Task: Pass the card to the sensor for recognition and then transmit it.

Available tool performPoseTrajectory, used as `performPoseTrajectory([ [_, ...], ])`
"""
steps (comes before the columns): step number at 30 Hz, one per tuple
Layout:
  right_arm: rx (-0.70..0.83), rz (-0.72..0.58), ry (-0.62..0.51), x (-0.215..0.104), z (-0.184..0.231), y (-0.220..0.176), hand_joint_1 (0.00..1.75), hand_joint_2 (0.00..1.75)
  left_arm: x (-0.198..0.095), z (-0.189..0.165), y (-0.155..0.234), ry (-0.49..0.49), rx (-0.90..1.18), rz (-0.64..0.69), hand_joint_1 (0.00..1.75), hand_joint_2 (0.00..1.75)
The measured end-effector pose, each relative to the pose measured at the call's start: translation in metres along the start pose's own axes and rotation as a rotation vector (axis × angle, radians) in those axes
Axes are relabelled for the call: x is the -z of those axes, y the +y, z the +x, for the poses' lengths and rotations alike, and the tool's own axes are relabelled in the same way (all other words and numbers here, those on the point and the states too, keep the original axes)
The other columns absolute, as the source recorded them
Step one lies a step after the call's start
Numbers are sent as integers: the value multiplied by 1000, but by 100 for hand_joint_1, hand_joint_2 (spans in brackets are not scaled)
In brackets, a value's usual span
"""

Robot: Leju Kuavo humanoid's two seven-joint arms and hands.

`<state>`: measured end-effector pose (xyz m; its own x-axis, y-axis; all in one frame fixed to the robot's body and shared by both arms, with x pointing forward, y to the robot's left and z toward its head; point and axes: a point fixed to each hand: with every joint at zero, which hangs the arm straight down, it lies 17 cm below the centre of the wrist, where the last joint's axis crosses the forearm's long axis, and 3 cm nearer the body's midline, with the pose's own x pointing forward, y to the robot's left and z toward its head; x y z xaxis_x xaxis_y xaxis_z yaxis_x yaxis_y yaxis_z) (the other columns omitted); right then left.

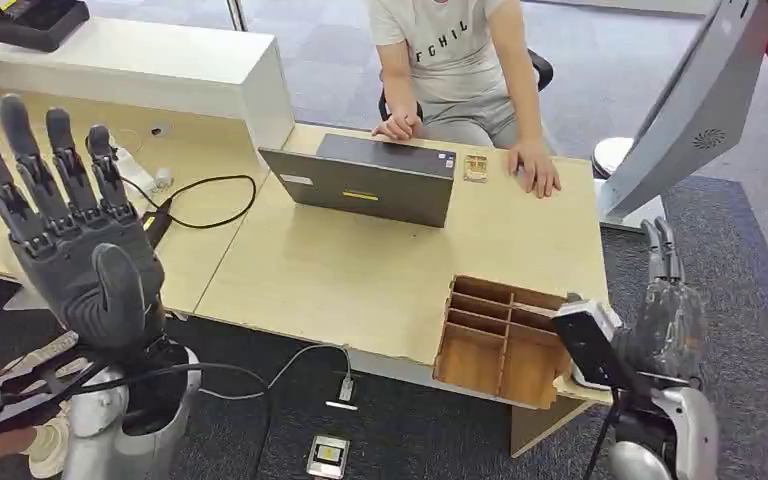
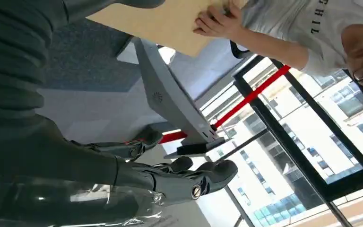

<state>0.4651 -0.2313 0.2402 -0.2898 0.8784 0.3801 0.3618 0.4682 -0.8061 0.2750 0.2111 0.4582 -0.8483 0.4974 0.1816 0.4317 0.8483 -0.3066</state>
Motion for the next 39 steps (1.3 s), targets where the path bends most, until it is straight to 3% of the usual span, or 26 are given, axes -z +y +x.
performPoseTrajectory([
  [11,136,125,-5,-15,16,22,0,175,-1,2,10,4,65,24,0,175],
  [26,132,236,-12,-28,26,52,0,175,-2,16,7,-11,89,3,0,175],
  [39,81,340,73,-44,-3,98,0,175,-3,18,1,-11,56,-24,0,175],
])
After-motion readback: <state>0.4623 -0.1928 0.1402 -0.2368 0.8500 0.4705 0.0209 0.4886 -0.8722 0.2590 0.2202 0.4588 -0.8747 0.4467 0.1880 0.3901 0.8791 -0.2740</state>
